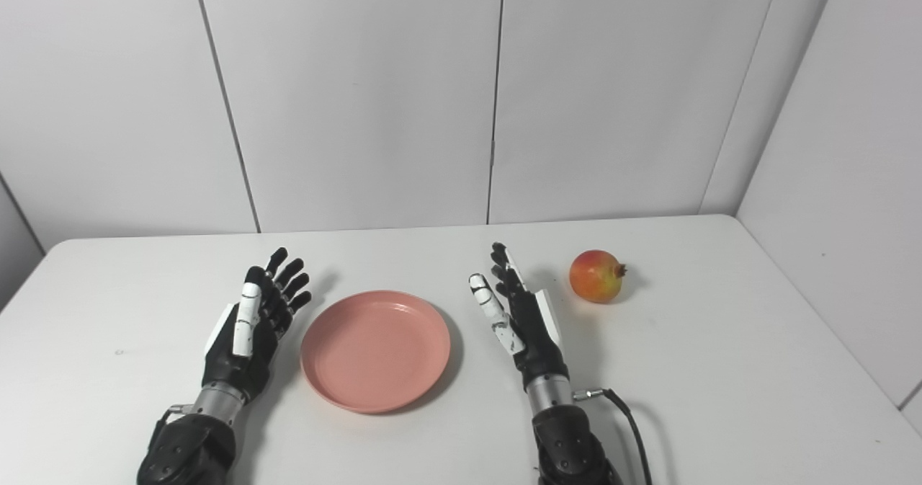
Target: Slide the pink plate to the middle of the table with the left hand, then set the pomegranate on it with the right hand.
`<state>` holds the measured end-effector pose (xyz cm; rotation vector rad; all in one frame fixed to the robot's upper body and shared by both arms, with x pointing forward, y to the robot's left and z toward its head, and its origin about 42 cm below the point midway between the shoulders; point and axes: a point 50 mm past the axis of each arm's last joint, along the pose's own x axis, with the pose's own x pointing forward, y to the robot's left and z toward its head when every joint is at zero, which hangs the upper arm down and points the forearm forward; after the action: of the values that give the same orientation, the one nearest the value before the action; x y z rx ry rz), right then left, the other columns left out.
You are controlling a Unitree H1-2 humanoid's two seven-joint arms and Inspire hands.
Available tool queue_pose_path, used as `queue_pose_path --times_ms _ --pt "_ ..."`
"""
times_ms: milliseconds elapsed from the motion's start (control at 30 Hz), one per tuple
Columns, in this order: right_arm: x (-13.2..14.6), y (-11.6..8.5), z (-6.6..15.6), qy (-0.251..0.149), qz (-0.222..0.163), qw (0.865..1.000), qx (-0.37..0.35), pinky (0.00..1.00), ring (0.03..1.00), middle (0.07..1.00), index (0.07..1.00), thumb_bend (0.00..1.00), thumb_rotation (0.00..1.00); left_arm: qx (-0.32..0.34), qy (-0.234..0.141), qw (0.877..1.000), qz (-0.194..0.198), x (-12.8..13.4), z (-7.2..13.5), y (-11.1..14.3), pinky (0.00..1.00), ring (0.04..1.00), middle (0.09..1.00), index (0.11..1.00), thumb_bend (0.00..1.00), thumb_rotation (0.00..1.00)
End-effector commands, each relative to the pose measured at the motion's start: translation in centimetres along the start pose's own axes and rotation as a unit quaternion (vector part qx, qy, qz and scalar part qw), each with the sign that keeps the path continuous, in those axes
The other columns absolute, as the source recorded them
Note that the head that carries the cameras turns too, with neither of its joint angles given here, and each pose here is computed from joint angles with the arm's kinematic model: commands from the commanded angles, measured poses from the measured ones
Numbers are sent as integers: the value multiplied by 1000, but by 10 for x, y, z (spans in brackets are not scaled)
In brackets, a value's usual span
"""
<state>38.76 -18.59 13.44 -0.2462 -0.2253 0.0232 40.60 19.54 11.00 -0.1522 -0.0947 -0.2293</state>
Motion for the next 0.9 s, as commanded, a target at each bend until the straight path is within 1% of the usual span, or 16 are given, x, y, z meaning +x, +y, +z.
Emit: queue_pose_path --times_ms 0,67,133,167,300,433,500,533,600,733,867 --pt "22 -14 34 -87 -26 996 -20 901 918 948 952 624 858 8 2 1000 2 -4 -8 4 932 959 968 977 670 1000" --pt "26 -25 40 -102 -42 993 -41 900 923 946 949 635 846 10 2 1000 6 -4 -8 5 929 957 967 974 670 1000" --pt "30 -34 44 -114 -57 990 -54 890 922 936 945 635 813 11 3 1000 7 -4 -8 5 927 956 965 972 668 1000" --pt "31 -37 46 -118 -62 989 -59 877 916 928 941 635 776 10 3 1000 7 -4 -8 5 928 956 964 972 664 1000" --pt "35 -53 54 -121 -77 985 -95 864 915 934 949 649 732 7 3 1000 2 -5 -8 5 932 958 969 977 658 1000" --pt "40 -70 59 -109 -102 982 -112 834 903 930 937 699 665 5 6 1000 -11 -6 -8 3 942 964 976 984 660 1000" --pt "41 -78 61 -104 -109 981 -123 835 909 939 939 717 649 8 8 1000 -19 -7 -8 2 950 968 981 991 658 1000" --pt "42 -81 61 -102 -112 981 -125 816 904 941 939 716 617 8 10 1000 -23 -7 -8 2 961 974 987 997 653 1000" --pt "43 -87 61 -100 -118 979 -134 817 904 935 937 716 585 6 12 999 -30 -7 -8 1 971 979 993 1000 652 1000" --pt "47 -103 62 -92 -135 971 -175 793 871 918 930 750 582 24 18 999 -41 -9 -9 3 967 979 994 1000 659 1000" --pt "49 -115 63 -86 -146 965 -199 786 869 909 921 782 573 34 20 998 -42 -10 -9 5 962 973 988 1000 666 1000"
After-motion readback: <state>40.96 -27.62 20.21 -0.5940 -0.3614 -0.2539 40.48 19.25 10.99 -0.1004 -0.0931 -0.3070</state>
